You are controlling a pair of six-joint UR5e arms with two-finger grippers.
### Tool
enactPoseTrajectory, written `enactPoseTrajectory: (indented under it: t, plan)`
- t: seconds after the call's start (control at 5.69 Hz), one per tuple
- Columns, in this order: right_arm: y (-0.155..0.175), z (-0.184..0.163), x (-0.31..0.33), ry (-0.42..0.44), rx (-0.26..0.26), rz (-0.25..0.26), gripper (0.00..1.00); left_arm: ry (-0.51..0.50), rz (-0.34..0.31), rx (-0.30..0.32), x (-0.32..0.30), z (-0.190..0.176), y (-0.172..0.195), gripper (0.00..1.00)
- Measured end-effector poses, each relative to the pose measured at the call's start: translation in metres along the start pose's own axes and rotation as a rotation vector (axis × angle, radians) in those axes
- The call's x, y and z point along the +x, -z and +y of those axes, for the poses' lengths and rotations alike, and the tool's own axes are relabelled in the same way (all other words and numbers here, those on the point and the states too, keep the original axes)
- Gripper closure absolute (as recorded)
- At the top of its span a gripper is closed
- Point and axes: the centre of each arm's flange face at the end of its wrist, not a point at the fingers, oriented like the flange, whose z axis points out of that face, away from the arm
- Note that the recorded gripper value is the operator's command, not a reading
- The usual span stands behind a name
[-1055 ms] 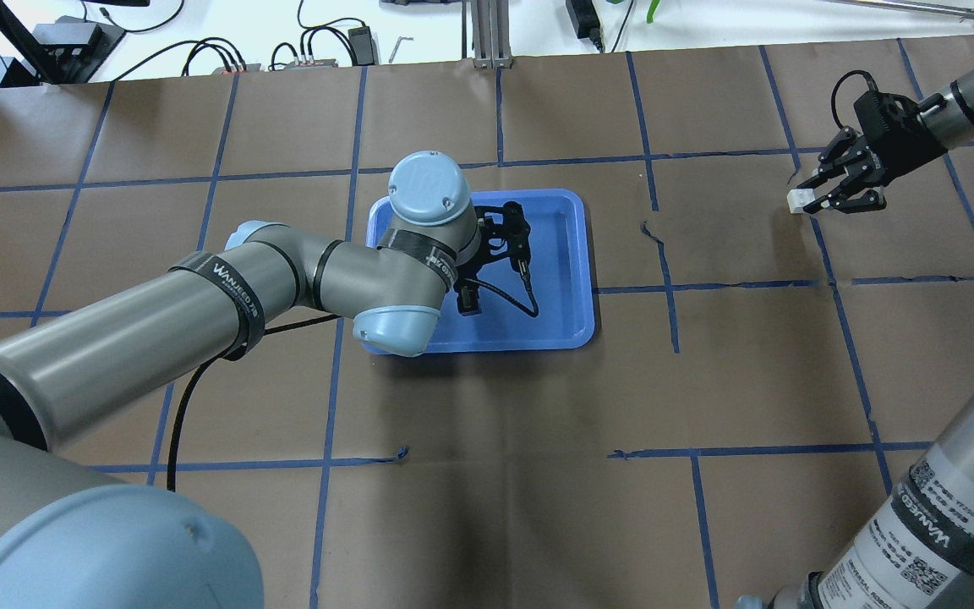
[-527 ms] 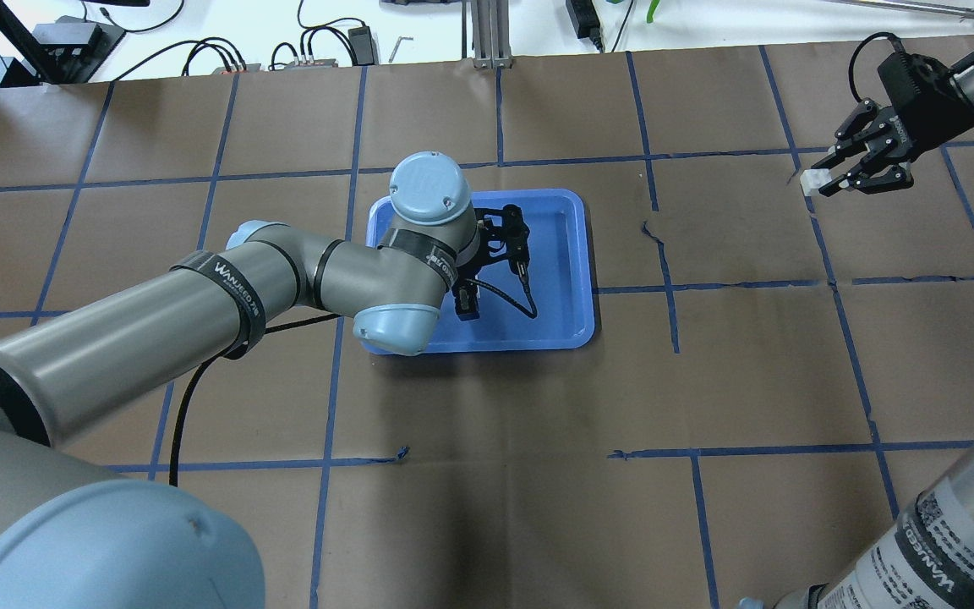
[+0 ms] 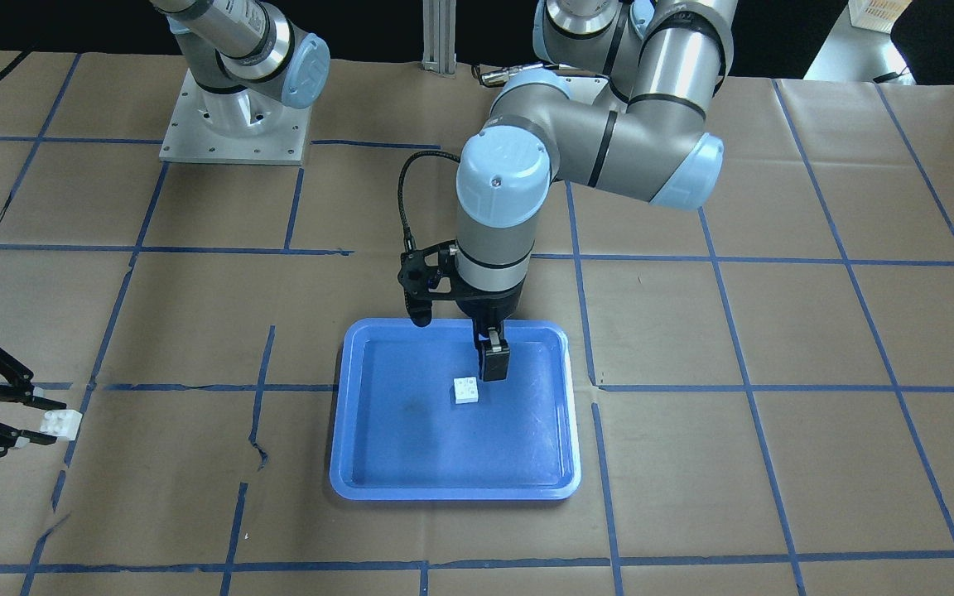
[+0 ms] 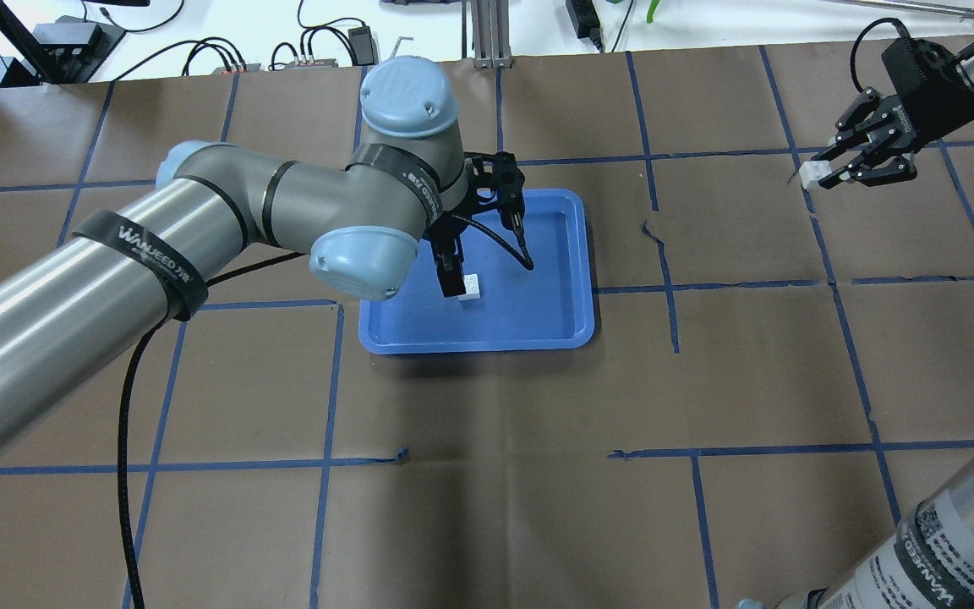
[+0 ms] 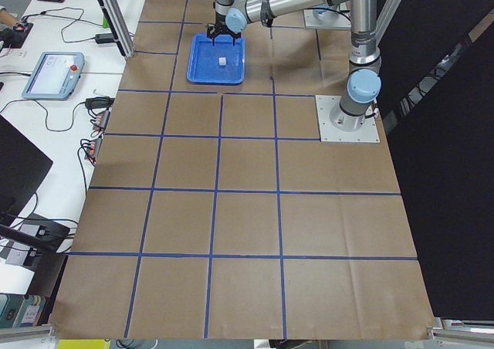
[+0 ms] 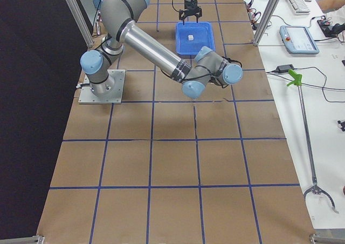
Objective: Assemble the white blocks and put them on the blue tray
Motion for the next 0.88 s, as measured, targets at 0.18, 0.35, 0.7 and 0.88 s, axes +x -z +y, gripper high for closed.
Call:
enactPoseTrajectory:
  t: [0.18, 0.35, 0.7, 0.88]
  plan:
    - [-0.020, -0.024, 0.001, 0.022, 0.036, -0.016, 0.69, 0.021, 0.030, -0.011, 0.007, 0.013, 0.053, 0.01]
    - [-0.051, -0.063, 0.001, 0.062, 0.079, -0.040, 0.69, 0.068, 0.033, -0.009, 0.022, 0.028, 0.100, 0.01]
    - [-0.117, -0.132, -0.001, 0.099, 0.124, -0.034, 0.69, 0.220, -0.001, 0.002, 0.035, 0.060, 0.148, 0.01]
    - [-0.155, -0.172, -0.001, 0.099, 0.104, -0.012, 0.69, 0.307, -0.011, 0.004, 0.035, 0.074, 0.156, 0.01]
